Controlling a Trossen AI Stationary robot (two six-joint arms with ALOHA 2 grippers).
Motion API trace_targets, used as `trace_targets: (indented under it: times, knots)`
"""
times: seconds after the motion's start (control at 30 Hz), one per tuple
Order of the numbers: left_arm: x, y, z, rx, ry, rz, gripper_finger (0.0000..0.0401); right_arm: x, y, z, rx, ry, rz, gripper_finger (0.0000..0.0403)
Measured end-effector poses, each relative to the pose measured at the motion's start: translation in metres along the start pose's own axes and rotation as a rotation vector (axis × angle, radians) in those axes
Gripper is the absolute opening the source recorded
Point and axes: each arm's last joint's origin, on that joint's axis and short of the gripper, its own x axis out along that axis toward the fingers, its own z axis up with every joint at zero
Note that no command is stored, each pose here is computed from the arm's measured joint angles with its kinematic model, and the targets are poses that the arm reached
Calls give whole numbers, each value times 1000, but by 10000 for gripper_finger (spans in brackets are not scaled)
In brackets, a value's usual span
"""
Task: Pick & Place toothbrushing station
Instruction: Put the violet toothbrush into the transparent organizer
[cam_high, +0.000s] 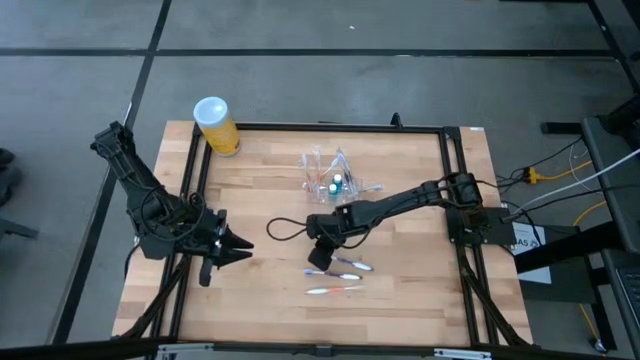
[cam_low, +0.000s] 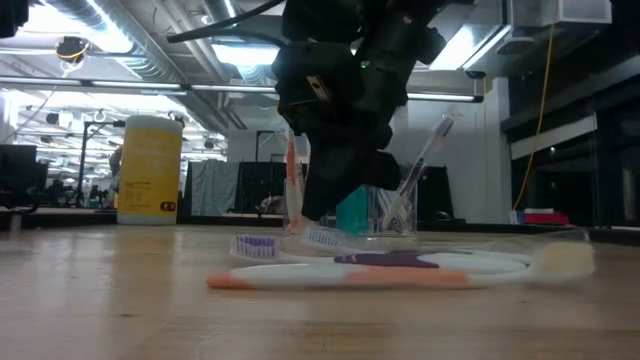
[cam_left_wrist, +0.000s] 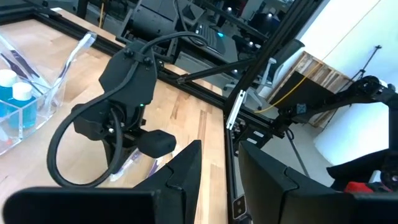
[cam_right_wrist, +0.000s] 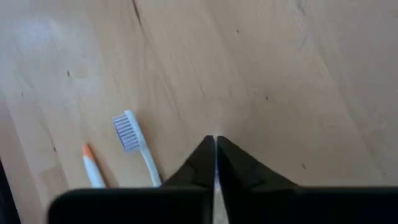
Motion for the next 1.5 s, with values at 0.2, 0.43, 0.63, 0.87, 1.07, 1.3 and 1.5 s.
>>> trace_targets:
  times: [0.2, 0.43, 0.63, 0.87, 1.07, 1.3, 1.5]
  knots:
    - [0, 0, 0, 12, 0, 0, 102, -1, 9, -2, -2, -34, 13, 4]
    - [0, 0, 0, 34, 0, 0, 102, -28, 36, 1, -72, -104, -97, 6]
    - [0, 0, 0, 38, 2, -4, 102, -27, 40, -2, -91, -84, -117, 77]
    - [0, 0, 0, 37, 5, -7, 102, -16, 33, -3, -81, -29, -138, 178]
    - [0, 0, 0, 38, 15, -17, 102, 2, 23, -1, -62, 11, -147, 184]
    - [0, 0, 0, 36, 17, -20, 102, 13, 19, -3, -64, 35, -153, 134]
    - [0, -1, 0, 41, 17, -20, 102, 3, 27, 5, -107, -17, -145, 12]
